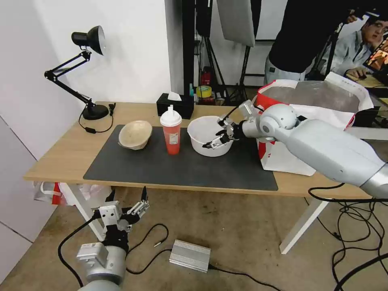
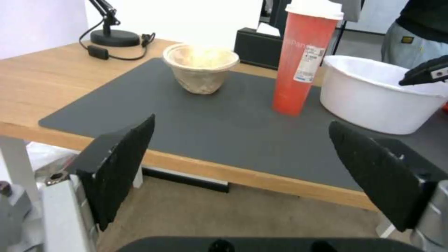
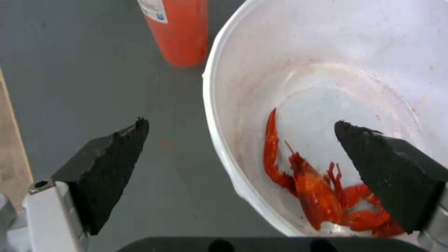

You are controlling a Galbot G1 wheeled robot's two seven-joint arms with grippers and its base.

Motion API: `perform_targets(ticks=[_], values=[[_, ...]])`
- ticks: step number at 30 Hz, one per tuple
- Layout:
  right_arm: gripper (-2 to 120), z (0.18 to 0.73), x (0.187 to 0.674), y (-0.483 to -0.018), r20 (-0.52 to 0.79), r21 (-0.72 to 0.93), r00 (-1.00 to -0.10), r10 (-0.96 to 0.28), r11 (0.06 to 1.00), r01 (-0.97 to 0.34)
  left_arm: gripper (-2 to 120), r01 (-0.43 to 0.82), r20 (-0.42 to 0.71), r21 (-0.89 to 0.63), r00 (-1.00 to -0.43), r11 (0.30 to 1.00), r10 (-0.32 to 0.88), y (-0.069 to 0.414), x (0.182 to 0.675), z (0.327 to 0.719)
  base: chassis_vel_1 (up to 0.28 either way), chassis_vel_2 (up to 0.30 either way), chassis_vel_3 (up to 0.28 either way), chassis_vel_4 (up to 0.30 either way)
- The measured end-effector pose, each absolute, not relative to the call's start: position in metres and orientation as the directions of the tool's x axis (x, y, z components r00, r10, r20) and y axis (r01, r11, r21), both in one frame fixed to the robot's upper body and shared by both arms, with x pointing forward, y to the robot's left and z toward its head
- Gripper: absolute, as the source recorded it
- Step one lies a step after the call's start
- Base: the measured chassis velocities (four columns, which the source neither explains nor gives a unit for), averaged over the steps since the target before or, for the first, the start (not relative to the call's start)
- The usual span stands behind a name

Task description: Pick up the trash from the table and place it into the takeout bag.

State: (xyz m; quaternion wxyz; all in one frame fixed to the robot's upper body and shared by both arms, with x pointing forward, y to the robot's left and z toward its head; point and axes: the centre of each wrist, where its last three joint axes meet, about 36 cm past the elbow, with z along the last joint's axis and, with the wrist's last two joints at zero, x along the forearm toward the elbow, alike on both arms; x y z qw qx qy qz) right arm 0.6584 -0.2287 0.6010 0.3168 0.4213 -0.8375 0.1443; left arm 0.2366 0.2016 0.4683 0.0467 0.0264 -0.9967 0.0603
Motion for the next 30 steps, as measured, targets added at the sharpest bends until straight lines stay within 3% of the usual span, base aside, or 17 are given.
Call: perform_targets(ticks=[30], values=[[100,0.586,0.668,-0.217,0.668,0.029,-0.429,-0.608,0.598,-0.801,100,-0.055,0.102,-0.123,-0.994,0.991,-0.043,0.199,0.234,0.468,0.000,0.000,0.000,0.000]])
